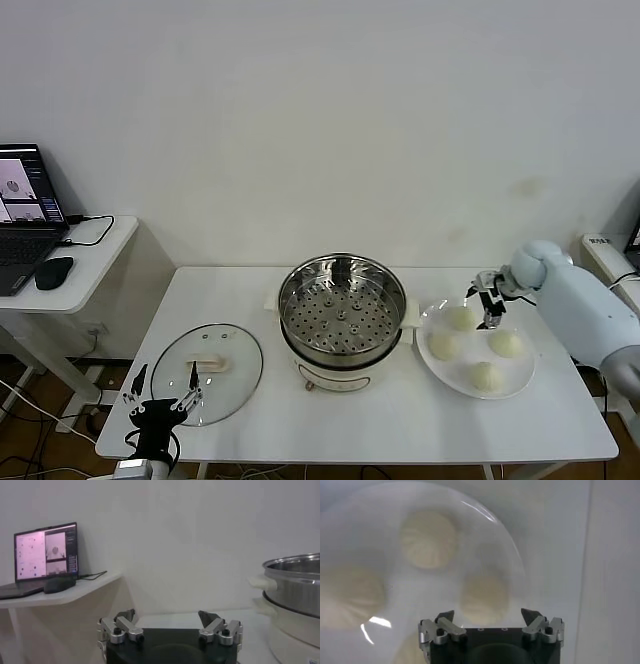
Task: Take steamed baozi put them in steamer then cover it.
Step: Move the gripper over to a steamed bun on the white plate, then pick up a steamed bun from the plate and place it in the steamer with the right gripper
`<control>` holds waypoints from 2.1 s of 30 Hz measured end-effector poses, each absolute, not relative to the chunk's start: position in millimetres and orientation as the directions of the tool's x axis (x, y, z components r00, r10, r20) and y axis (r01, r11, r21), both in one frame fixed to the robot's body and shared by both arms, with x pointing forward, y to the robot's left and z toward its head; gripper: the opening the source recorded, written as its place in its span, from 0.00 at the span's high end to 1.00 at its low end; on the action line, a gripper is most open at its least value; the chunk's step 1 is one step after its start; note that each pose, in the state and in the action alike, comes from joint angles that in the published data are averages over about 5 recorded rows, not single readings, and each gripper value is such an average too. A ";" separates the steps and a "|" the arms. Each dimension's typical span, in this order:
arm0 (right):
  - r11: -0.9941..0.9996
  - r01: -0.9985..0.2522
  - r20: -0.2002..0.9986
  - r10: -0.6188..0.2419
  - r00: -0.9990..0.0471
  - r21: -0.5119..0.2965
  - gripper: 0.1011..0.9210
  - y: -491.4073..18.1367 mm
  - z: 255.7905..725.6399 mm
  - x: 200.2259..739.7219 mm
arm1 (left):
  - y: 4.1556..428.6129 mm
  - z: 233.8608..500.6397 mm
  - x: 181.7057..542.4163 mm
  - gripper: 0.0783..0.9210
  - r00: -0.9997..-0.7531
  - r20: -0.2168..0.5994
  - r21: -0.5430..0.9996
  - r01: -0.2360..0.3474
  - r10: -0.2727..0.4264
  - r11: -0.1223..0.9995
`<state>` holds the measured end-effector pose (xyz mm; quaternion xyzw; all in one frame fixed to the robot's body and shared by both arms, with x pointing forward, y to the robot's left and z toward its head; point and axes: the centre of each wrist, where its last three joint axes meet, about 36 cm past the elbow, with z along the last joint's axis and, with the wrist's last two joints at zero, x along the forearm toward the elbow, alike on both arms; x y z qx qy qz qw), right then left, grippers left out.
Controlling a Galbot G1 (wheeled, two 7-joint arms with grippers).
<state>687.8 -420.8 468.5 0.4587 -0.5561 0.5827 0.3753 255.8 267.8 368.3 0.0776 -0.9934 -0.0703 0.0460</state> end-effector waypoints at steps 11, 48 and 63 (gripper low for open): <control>-0.106 -0.949 0.955 -0.049 -0.293 -0.296 0.15 -413.6 453.9 694.0 | 267.0 366.8 255.5 0.12 -0.984 0.081 0.146 -0.147 -0.160 0.978; -0.104 -0.944 0.949 -0.061 -0.308 -0.313 0.45 -418.7 467.2 689.8 | 262.7 372.5 253.1 0.12 -0.986 0.069 0.139 -0.140 -0.151 0.980; -0.188 -0.851 0.866 -0.219 -0.450 -0.490 0.44 -380.4 637.3 703.6 | 261.2 379.3 255.1 0.12 -0.988 0.060 0.105 -0.132 -0.139 0.986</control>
